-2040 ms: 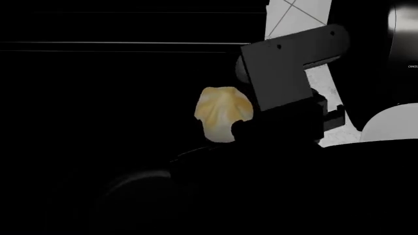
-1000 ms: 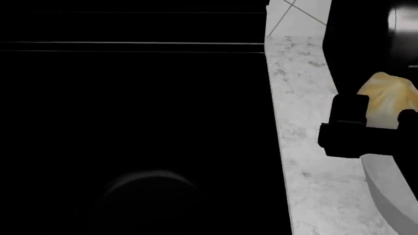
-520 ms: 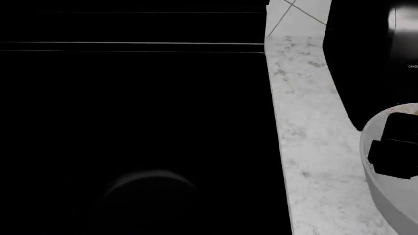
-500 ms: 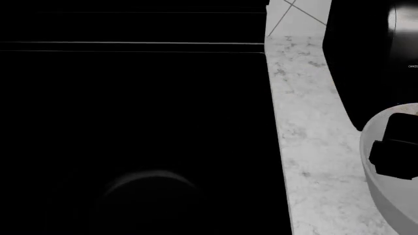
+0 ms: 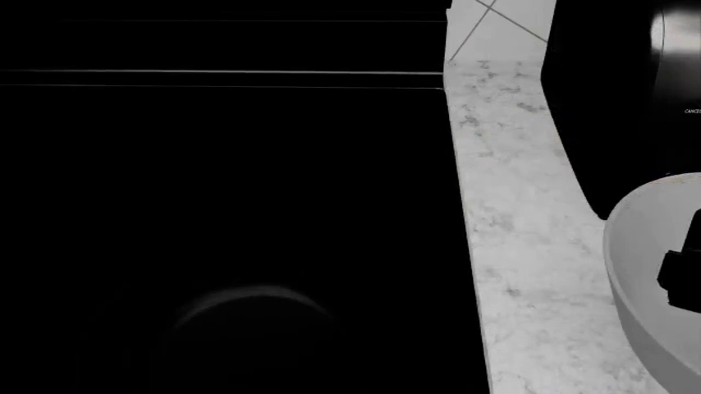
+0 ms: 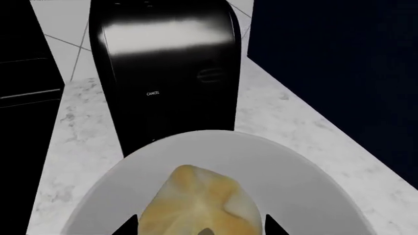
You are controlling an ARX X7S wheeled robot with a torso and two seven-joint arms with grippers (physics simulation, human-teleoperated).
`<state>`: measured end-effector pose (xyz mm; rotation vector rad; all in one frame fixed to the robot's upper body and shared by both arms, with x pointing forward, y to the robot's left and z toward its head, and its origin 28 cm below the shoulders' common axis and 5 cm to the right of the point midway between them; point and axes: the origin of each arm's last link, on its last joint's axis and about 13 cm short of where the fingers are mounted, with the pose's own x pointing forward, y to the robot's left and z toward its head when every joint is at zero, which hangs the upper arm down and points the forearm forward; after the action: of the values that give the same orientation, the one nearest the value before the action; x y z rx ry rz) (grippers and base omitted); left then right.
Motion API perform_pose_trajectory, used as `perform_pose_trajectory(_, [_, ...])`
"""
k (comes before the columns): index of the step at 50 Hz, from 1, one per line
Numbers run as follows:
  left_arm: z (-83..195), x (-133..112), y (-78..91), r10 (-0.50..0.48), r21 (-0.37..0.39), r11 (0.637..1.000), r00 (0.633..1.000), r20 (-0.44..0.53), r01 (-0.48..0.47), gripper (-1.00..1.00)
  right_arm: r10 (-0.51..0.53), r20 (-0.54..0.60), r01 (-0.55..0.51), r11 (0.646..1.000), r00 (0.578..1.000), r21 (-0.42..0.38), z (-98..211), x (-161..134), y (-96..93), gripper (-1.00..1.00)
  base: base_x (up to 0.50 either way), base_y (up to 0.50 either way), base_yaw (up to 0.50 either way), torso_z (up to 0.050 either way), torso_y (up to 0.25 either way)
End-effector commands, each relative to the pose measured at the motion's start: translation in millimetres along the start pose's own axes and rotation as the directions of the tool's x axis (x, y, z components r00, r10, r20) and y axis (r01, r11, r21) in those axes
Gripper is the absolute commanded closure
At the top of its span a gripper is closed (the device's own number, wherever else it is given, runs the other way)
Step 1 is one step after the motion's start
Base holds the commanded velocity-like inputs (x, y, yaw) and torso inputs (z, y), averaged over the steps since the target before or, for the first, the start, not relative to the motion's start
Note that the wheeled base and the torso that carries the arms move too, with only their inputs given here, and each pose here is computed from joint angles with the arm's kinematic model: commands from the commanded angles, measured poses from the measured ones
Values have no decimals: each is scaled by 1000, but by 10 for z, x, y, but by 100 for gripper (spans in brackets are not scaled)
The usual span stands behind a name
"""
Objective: Pick the dumpling from the pan and place it in the bowl.
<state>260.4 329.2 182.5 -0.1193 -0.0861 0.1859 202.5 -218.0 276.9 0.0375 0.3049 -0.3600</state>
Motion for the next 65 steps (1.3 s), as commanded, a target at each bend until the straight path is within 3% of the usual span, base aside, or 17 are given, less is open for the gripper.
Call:
perform_pose_trajectory(1, [-40,29,9,0,-4,1000,1000,-9,0,-100,-31,1,31,999,1000,-20,-3,24,-29,100,0,0,0,0,0])
perform_pose_trajectory(65, [-221,26,53,13,-18,1000,999,-35,-14,-100,-55,-61,54,998,997,-18,-185,95,-78,100,0,0,0,0,0])
